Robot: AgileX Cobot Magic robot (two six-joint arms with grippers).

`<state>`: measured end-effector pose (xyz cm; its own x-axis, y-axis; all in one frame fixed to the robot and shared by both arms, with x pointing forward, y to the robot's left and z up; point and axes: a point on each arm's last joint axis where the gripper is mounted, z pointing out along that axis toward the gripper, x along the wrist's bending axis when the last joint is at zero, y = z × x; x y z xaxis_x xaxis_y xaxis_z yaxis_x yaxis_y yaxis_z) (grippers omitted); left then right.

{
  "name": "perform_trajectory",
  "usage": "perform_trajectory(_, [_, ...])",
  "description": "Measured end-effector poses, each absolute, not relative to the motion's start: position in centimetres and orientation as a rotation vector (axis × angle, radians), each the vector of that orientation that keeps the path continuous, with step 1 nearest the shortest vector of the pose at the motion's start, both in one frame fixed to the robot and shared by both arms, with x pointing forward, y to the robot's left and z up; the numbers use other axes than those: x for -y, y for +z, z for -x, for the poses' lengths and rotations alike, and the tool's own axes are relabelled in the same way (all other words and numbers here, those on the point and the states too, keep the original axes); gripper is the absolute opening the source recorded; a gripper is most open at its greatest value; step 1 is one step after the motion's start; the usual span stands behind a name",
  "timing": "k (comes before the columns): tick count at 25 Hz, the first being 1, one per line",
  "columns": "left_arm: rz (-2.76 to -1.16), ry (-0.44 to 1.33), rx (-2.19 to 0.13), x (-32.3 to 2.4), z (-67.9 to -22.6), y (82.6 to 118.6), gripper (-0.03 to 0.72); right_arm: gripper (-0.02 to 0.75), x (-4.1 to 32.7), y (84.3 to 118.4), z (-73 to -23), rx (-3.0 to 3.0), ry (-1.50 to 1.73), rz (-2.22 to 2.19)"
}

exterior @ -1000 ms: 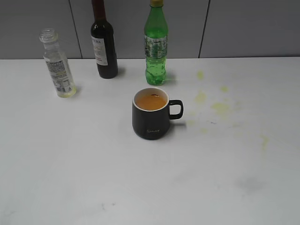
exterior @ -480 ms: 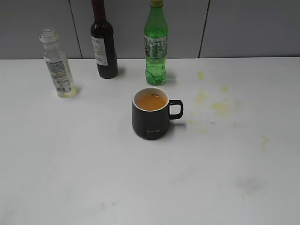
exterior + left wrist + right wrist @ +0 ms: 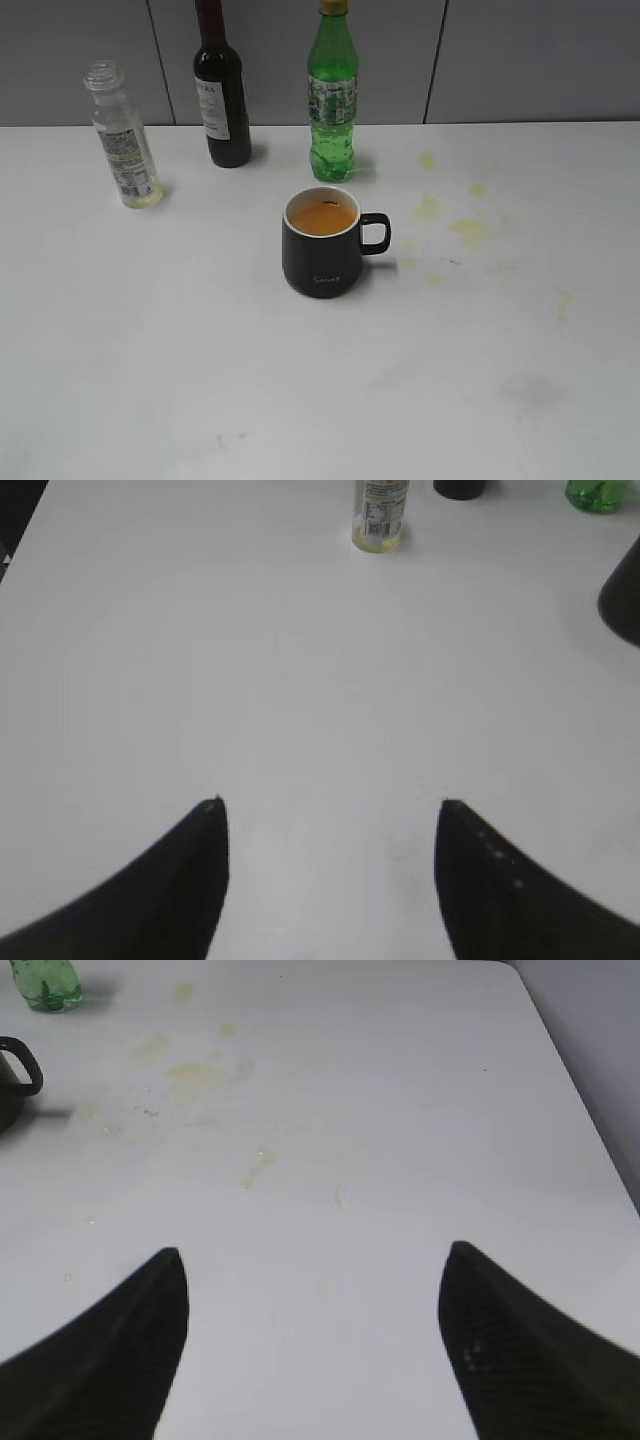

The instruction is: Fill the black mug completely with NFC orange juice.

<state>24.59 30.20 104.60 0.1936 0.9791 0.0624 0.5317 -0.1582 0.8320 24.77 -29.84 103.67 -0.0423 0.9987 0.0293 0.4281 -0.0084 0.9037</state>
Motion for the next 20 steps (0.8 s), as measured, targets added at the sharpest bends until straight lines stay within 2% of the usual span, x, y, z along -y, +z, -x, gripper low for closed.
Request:
perform_trajectory(9, [-1.784, 0.837, -1.416, -30.2, -24.5, 104.6, 0.445, 0.592, 29.8, 103.7, -24.8, -1.557, 1.017, -1.520])
perform_trajectory(20, [-1.618, 0.981, -1.552, -30.3, -23.4, 104.6, 0.407, 0.592, 29.8, 103.7, -24.8, -1.558, 1.023, -1.522])
